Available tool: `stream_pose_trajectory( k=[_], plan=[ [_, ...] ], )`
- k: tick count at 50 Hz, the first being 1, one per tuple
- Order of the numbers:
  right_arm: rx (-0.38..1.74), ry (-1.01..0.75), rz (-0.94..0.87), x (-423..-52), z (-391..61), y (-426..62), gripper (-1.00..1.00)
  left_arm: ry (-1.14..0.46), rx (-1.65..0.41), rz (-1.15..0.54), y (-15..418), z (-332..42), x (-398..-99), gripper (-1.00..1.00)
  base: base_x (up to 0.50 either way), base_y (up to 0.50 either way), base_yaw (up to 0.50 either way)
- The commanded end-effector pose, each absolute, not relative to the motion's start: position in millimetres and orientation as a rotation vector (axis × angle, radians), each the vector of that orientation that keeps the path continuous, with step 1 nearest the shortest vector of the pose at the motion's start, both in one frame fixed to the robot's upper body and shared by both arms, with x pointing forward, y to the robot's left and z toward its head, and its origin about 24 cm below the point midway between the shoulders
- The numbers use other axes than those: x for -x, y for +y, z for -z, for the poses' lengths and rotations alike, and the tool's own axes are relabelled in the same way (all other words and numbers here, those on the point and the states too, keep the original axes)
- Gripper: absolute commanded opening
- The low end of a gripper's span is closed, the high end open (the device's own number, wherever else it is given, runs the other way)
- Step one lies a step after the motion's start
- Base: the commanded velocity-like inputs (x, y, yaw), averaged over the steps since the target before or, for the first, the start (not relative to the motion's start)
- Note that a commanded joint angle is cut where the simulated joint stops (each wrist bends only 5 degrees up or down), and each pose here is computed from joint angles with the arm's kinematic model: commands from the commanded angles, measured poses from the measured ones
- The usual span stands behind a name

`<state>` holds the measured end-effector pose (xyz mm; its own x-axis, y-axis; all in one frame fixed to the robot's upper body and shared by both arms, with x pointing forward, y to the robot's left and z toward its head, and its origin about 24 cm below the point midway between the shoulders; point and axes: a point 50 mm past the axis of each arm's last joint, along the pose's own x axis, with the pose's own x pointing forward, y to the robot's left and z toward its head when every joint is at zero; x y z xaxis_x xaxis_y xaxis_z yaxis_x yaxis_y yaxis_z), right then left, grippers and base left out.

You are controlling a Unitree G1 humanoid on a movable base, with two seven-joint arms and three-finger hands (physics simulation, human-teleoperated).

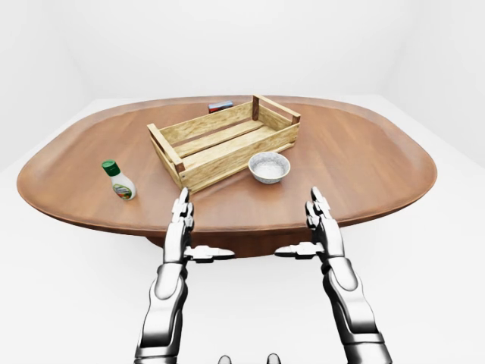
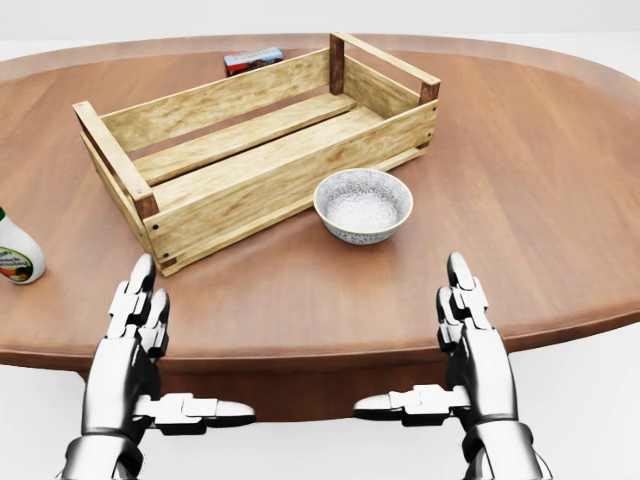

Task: Pick up the salad dressing and put it in the tray.

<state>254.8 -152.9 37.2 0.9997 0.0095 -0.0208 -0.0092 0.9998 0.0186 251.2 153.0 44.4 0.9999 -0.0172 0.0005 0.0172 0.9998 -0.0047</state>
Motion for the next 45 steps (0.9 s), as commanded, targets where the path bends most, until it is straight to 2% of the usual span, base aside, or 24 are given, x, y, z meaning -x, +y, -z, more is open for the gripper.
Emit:
stream_pose_trajectory(
  k=[1, 3, 4, 5, 6, 7, 8, 12, 14, 19, 22, 23, 29, 31, 34, 35, 37, 38, 41, 45],
  plan=[
    [-0.047, 0.009, -0.039, -252, -43, -177, 1.00, -0.176, -0.036, 0.071, 162, -95, -241, 1.00, 0.00, 0.00, 0.00],
    [0.097, -0.010, 0.015, -247, -59, -188, 1.00, -0.292, -0.022, 0.062, 168, -121, -238, 1.00, 0.00, 0.00, 0.00],
    [0.102, -0.016, 0.016, -246, -60, -188, 1.00, -0.296, -0.022, 0.062, 168, -122, -238, 1.00, 0.00, 0.00, 0.00],
    [0.086, -0.211, 0.039, -225, -107, -213, 1.00, -0.506, -0.047, 0.034, 182, -170, -232, 1.00, 0.00, 0.00, 0.00],
    [0.115, -0.297, 0.059, -216, -127, -218, 1.00, -0.520, -0.050, 0.032, 182, -173, -231, 1.00, 0.00, 0.00, 0.00],
    [0.148, -0.372, 0.067, -208, -145, -222, 1.00, -0.609, -0.065, 0.001, 192, -192, -228, 1.00, 0.00, 0.00, 0.00],
    [0.256, -0.521, 0.069, -187, -182, -225, 1.00, -0.756, -0.087, -0.016, 202, -224, -219, 1.00, 0.00, 0.00, 0.00],
    [0.583, -0.709, 0.079, -147, -232, -224, 1.00, -0.913, -0.168, -0.040, 222, -261, -205, 1.00, 0.00, 0.00, 0.00],
    [0.735, -0.765, 0.110, -125, -252, -229, 1.00, -0.967, -0.205, -0.057, 234, -276, -198, 1.00, 0.00, 0.00, 0.00],
    [0.916, -0.799, 0.187, -81, -280, -253, 1.00, -0.986, -0.223, -0.151, 265, -293, -197, 1.00, 0.00, 0.00, 0.00],
    [0.991, -0.892, 0.206, -54, -303, -253, 1.00, -0.981, -0.220, -0.191, 278, -298, -197, 1.00, 0.00, 0.00, 0.00],
    [1.067, -0.976, 0.218, -37, -317, -247, 1.00, -0.979, -0.221, -0.198, 281, -300, -197, 1.00, 0.00, 0.00, 0.00],
    [1.080, -1.087, -0.004, -32, -330, -230, 1.00, -1.050, -0.249, -0.290, 313, -329, -176, 1.00, 0.00, 0.00, 0.00],
    [1.060, -0.954, -0.005, -37, -321, -236, 1.00, -1.063, -0.246, -0.342, 328, -338, -167, 1.00, 0.00, 0.00, 0.00],
    [1.007, -0.795, 0.104, -37, -304, -250, 1.00, -1.094, -0.209, -0.422, 351, -353, -152, 1.00, 0.08, 0.17, 0.00],
    [0.997, -0.752, 0.197, -34, -297, -258, 1.00, -1.085, -0.222, -0.469, 361, -358, -146, 1.00, 0.24, 0.50, 0.00],
    [0.972, -0.683, 0.272, -32, -287, -271, 1.00, -1.060, -0.227, -0.492, 368, -359, -144, 1.00, 0.24, 0.50, 0.00],
    [1.037, -0.616, 0.356, -31, -287, -274, 1.00, -1.058, -0.212, -0.495, 370, -359, -144, 1.00, 0.24, 0.50, 0.00],
    [1.185, -0.529, 0.373, -35, -288, -269, 1.00, -1.025, -0.213, -0.496, 369, -355, -148, 1.00, 0.24, 0.50, 0.00],
    [1.233, -0.491, 0.398, -36, -286, -269, 1.00, -1.012, -0.198, -0.485, 368, -352, -152, 1.00, 0.24, 0.50, 0.00]
  ],
)
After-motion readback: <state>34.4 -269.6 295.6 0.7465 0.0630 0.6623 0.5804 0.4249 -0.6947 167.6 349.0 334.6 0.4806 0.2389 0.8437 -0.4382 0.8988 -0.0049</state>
